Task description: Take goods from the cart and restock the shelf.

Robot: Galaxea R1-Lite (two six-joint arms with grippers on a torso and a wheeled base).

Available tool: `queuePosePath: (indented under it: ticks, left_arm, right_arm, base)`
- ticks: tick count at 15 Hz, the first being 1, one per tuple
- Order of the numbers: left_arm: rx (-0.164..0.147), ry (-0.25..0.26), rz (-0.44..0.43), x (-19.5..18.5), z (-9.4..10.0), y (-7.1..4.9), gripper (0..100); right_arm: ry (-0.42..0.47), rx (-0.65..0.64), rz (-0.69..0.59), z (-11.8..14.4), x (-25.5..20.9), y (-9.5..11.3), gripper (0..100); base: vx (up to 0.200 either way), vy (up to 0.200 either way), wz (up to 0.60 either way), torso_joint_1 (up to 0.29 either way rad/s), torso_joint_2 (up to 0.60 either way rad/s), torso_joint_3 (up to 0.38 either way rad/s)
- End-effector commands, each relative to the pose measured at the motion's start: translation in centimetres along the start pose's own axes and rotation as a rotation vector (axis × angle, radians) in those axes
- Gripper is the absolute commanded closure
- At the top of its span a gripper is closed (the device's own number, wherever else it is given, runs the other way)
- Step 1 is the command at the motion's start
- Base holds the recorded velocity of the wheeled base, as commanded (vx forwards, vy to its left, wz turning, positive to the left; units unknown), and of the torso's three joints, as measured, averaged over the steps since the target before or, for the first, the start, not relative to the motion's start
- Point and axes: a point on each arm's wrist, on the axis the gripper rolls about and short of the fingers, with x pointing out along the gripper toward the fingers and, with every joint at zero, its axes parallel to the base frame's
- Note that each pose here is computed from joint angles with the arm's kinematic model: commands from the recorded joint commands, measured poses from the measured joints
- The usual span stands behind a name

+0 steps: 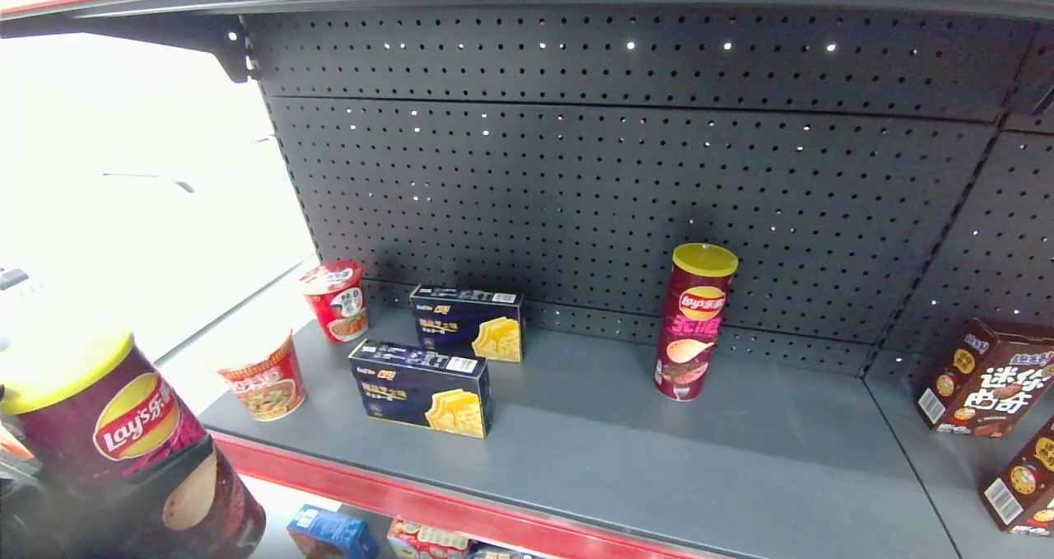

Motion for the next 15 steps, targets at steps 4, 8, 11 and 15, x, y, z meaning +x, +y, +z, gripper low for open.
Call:
queuePosePath:
  ticks: [4,8,11,15]
  left_arm:
    - [-0.001,-0.007,-0.018,0.0,0.3,-0.1,100]
    - [-0.004,0.0,-0.021,0.1,0.3,-0.1,100]
    - [-0.009,-0.003,-0.058,0.2,0.5,-0.1,100]
    - [-0.042,-0.026,-0.062,0.2,1.2,-0.1,100]
  right_arm:
    - [0.21,0.065,0.267,3.2,8.8,0.6,0]
    - [0.184,0.117,0.409,3.3,16.5,-0.2,0]
    - [0.136,0.087,0.482,3.0,20.9,-1.9,0]
    - [0.161,0.096,0.651,2.1,24.0,-2.3,0]
  base:
    - [0.0,0.0,0.0,0.0,0.0,0.0]
    - [0.0,0.0,0.0,0.0,0.0,0.0]
    - [0.0,0.0,0.0,0.0,0.0,0.0]
    - [0.0,0.0,0.0,0.0,0.0,0.0]
